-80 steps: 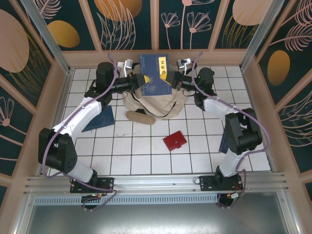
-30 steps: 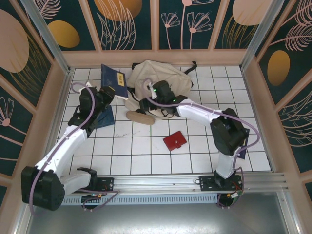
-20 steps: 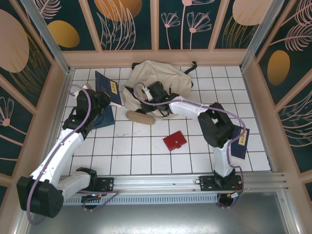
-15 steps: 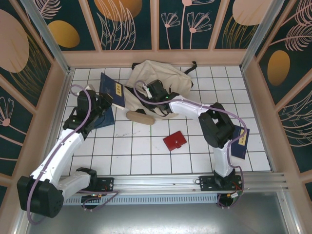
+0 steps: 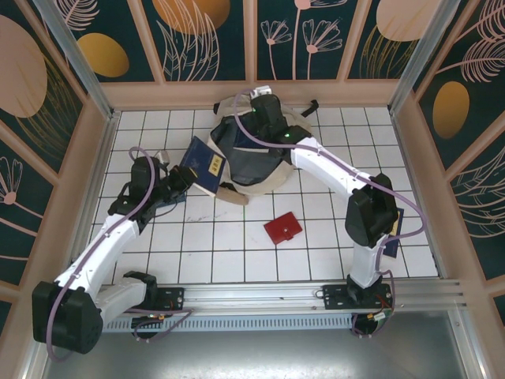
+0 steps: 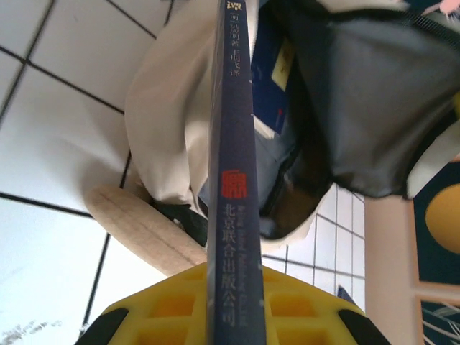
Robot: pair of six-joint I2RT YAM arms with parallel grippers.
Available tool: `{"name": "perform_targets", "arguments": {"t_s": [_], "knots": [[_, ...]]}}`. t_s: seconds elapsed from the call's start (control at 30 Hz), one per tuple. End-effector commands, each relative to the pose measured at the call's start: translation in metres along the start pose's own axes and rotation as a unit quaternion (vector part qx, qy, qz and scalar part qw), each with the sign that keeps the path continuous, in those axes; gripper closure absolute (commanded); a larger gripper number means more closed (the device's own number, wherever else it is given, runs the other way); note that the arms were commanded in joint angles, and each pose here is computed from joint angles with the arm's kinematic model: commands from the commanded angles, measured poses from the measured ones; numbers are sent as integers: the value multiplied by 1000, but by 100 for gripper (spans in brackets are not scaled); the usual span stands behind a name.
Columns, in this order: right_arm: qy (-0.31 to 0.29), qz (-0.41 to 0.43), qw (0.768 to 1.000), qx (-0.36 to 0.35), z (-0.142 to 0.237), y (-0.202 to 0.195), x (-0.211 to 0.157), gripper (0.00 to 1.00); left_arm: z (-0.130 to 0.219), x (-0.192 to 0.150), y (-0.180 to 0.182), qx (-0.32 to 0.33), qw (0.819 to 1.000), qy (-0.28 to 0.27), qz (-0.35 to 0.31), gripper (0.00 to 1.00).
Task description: Pack books, pencil case, and school supplies into a backpack
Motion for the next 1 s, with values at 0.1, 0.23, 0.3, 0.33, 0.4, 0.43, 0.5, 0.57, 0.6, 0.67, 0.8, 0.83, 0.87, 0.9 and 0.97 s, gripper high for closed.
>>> {"name": "perform_targets", "arguments": {"t_s": [0.1,0.23,0.3,0.33,0.4,0.43,0.5,0.57,0.6,0.67,0.8,0.83,0.87,0.9,0.97], "knots": [[-36,-21,999,21,15,-2,35,99,-19,-14,-24,-87,994,57,-8,100],[-36,-30,998,29,13,0,37,99,-42,-25,-36,-98,991,93,-11,100],[-33,-31,998,35,12,1,37,99,-46,-26,-41,-102,991,89,-18,100],[-32,-33,998,38,11,2,37,99,-48,-26,-43,-106,990,88,-18,100],[-31,-35,998,47,11,4,37,99,-55,-26,-46,-110,990,89,-15,100],[-31,-37,997,52,11,6,37,99,-60,-26,-46,-110,990,87,-12,100],[-28,-43,997,62,12,8,36,99,-71,-23,-46,-110,991,79,5,100],[-27,-47,996,71,14,11,36,99,-82,-18,-47,-122,990,69,23,100],[-26,-51,996,75,15,12,35,99,-88,-16,-50,-129,989,64,33,100],[-26,-56,995,84,18,14,34,99,-100,-11,-58,-145,987,59,42,100],[-27,-66,993,93,24,16,33,99,-125,-3,-68,-145,987,45,53,100],[-27,-70,993,96,25,17,32,99,-133,-3,-70,-146,987,45,59,100],[-27,-73,992,100,26,18,32,99,-140,-5,-72,-148,986,48,62,100],[-27,-77,992,101,26,18,32,99,-147,-7,-76,-155,985,51,64,100],[-27,-84,991,106,27,19,32,99,-163,-13,-78,-154,984,51,70,100]]}}
Point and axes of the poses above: each hand's point on the last joint's axis, 136 mm out from that joint toward the fingers, its own z axis back along the fingers, its own y axis along the line the jaws close on, x = y × z, the point moved 7 cm from there along z, back along the fingers, and after that the axes turned 14 degrees about z, right-handed, at the moved point
